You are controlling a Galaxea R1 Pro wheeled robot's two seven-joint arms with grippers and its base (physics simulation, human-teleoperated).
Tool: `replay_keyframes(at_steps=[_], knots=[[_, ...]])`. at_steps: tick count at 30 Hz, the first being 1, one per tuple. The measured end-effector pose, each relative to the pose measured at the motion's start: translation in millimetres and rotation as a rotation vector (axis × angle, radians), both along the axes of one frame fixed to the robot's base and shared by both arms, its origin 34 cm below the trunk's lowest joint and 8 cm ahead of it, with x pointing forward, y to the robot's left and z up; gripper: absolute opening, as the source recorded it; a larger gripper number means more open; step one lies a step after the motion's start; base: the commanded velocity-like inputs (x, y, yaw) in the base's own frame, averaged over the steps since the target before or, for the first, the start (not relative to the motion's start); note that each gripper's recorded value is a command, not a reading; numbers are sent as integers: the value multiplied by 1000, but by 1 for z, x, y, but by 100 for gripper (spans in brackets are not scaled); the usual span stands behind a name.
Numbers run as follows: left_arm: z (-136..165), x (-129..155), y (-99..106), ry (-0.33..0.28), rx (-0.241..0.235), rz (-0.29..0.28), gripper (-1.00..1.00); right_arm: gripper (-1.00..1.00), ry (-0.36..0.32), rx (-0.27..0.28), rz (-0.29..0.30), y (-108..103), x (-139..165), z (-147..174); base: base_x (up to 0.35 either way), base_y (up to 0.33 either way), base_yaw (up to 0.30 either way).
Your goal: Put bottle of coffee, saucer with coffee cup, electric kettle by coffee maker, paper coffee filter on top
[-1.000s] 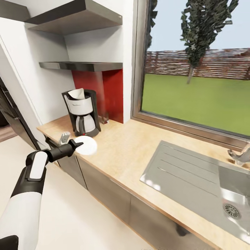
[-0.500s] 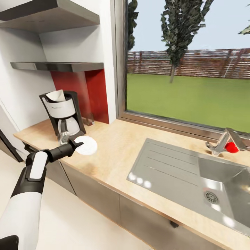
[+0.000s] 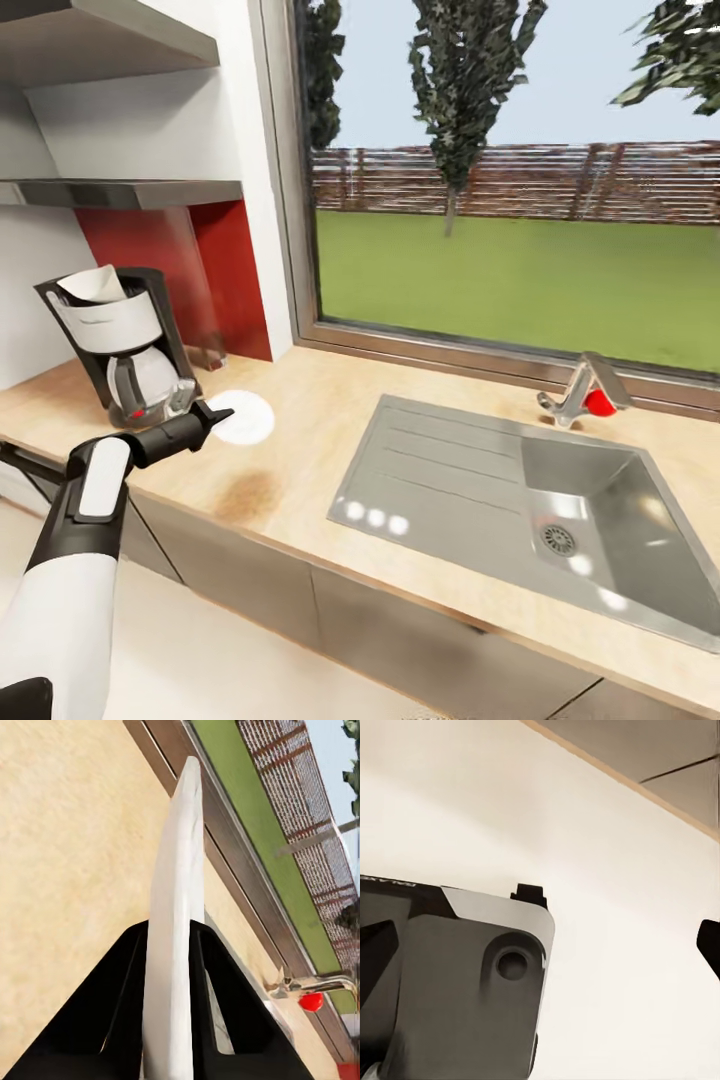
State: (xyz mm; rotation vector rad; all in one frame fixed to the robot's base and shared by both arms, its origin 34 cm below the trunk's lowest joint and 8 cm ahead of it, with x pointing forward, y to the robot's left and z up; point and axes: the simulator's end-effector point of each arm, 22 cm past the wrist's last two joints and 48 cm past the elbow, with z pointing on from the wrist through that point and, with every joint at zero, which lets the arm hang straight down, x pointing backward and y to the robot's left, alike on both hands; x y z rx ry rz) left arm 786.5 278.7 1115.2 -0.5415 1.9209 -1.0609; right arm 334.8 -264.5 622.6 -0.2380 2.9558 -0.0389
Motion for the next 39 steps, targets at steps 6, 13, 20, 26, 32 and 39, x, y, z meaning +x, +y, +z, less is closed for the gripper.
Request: replay_keyframes(at_steps=[6,13,20,26,32,39], knots=[[1,-1,18,-2,-20,41,-100,100,0,3,-1,1,0,0,140,9,-236],[1,-1,21,-3,-22,49,-100,100,3,11,11,6,-1,0,265,166,-37],[1,-1,22,-2,-22,50,-100,100,3,9,13,4,-1,0,244,227,-2],[0,-2,26,2,-14,51,-100,100,19,-17,9,-14,-11,-2,193,256,0],[0,-2,27,2,-13,52,-100,100,96,-28,8,-25,-71,-9,76,298,0],[-11,-7,27,20,-13,52,-100,100,181,-34,8,-28,-136,-12,-17,278,0]])
